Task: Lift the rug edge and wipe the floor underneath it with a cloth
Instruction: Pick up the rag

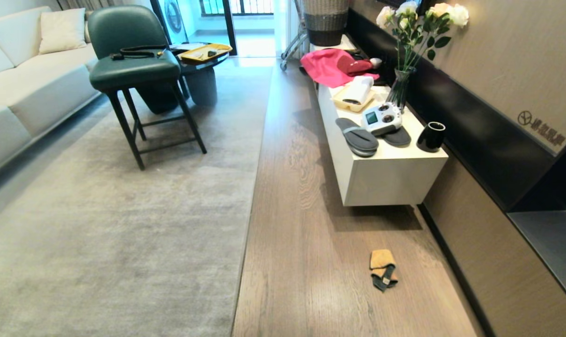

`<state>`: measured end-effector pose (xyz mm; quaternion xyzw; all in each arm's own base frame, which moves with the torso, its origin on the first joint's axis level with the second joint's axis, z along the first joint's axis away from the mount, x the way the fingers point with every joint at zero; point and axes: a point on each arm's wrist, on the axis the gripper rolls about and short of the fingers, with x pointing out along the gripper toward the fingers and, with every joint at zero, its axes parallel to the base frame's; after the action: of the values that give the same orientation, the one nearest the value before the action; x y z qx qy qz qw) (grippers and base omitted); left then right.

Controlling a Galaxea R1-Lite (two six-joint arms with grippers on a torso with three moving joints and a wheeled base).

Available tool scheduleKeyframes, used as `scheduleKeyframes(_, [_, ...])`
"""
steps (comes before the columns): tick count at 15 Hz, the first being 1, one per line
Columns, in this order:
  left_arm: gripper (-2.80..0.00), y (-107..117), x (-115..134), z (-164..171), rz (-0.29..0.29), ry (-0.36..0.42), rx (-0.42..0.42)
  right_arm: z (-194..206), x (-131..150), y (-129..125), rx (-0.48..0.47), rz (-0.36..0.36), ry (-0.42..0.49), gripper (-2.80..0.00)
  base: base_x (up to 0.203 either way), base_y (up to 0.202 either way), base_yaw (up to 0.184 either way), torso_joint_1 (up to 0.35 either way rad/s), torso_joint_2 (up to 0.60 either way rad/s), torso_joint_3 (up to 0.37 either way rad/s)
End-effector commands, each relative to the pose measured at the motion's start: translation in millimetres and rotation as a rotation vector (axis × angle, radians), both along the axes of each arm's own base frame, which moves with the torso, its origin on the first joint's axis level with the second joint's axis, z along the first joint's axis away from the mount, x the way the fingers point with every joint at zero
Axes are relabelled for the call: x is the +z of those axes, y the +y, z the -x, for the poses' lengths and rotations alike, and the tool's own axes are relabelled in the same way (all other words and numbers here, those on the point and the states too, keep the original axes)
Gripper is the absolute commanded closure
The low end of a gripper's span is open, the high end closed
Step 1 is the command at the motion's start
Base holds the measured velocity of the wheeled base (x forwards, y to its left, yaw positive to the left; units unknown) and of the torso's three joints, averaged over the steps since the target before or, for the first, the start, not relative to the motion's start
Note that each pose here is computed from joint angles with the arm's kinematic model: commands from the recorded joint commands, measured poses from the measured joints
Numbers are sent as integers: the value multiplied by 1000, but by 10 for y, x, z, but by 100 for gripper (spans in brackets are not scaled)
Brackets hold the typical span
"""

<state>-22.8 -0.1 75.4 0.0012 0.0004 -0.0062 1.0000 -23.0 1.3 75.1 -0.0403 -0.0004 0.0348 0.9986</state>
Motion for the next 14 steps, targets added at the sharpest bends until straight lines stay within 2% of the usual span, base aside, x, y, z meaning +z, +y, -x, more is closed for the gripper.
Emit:
scheduleKeyframes(1, [0,0,1,0,1,-1,0,-1,0,0,1,1,1,0,0,0,0,2,2,-197])
scheduleKeyframes(14, [0,0,-1,0,-4,1,0,-1,0,0,1,1,1,0,0,0,0,5,3,-200])
